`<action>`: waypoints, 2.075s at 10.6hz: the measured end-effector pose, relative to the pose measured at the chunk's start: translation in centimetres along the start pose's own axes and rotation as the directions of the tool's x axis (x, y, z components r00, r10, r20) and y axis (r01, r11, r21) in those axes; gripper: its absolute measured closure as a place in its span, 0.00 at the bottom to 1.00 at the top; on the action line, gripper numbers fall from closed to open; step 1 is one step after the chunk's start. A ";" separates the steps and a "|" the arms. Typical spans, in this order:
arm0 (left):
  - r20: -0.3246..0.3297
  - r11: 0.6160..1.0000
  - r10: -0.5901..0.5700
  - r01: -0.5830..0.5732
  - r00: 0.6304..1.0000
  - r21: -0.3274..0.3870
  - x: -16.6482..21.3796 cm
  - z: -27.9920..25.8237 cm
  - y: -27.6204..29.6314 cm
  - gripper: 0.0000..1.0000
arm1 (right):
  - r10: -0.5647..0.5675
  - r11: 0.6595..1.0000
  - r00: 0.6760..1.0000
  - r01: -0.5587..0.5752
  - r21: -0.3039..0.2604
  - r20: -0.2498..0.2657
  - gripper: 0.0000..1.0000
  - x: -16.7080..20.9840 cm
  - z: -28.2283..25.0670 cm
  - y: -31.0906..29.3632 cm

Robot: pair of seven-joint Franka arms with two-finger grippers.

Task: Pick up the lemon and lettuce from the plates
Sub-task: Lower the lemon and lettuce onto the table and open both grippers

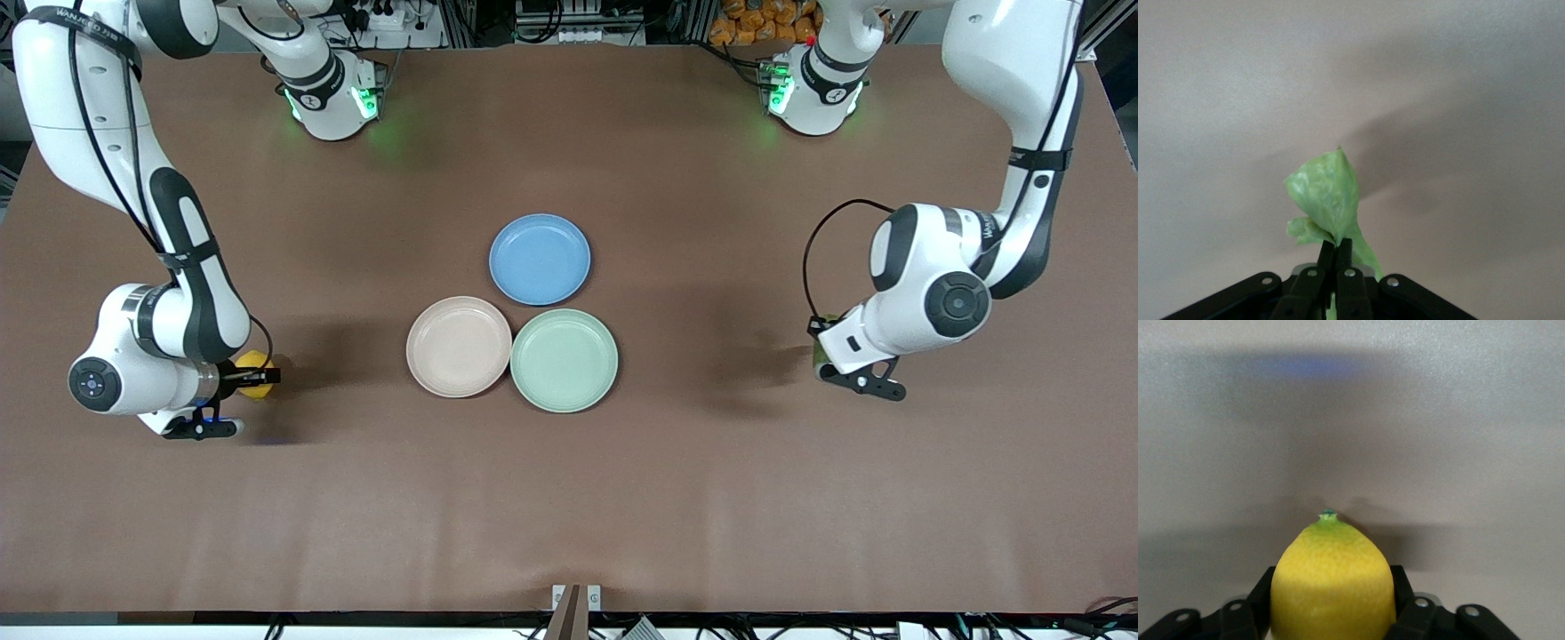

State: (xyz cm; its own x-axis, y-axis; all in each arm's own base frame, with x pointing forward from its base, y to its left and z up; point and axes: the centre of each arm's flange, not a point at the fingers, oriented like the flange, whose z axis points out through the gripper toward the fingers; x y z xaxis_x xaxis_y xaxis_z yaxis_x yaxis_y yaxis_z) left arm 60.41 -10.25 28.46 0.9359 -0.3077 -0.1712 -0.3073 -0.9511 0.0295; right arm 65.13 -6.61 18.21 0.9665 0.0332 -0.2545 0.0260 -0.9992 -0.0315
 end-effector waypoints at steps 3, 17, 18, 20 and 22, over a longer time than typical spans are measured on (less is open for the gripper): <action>0.001 1.000 0.029 -0.029 1.000 -0.003 -0.2 0.1 -1.0 0.96 | 0.004 1.000 1.000 -0.004 0.008 -0.008 0.01 0.1 -0.1 -0.1; -0.033 0.998 0.059 -0.059 0.998 0.002 0.2 -1.9 -0.6 0.00 | -0.012 1.000 1.000 0.012 0.015 -0.027 0.00 1.1 -13.1 -0.6; -0.043 0.999 0.036 -0.036 0.998 0.003 0.3 -2.5 -0.1 0.00 | -0.016 1.000 1.000 0.016 0.016 -0.022 0.00 1.0 -14.6 -0.8; -0.058 1.000 0.008 -0.007 0.998 0.004 0.5 -3.4 1.7 0.00 | -0.023 1.000 0.999 0.023 0.019 -0.022 0.00 0.5 -17.4 -1.4; -0.097 1.000 0.007 -0.007 0.995 0.009 1.2 -5.3 1.9 0.00 | 0.027 0.999 0.998 -0.026 0.019 -0.051 0.00 -0.4 -20.6 -1.6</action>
State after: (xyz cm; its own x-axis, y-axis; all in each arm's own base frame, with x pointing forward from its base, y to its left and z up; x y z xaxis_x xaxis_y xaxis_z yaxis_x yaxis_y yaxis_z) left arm 61.89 -12.55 33.53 0.9459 -0.3157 -0.0748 -0.3150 -0.9488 0.0217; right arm 69.98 -5.53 38.24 0.9786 0.0053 -0.2059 -0.0038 -0.9990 -0.0435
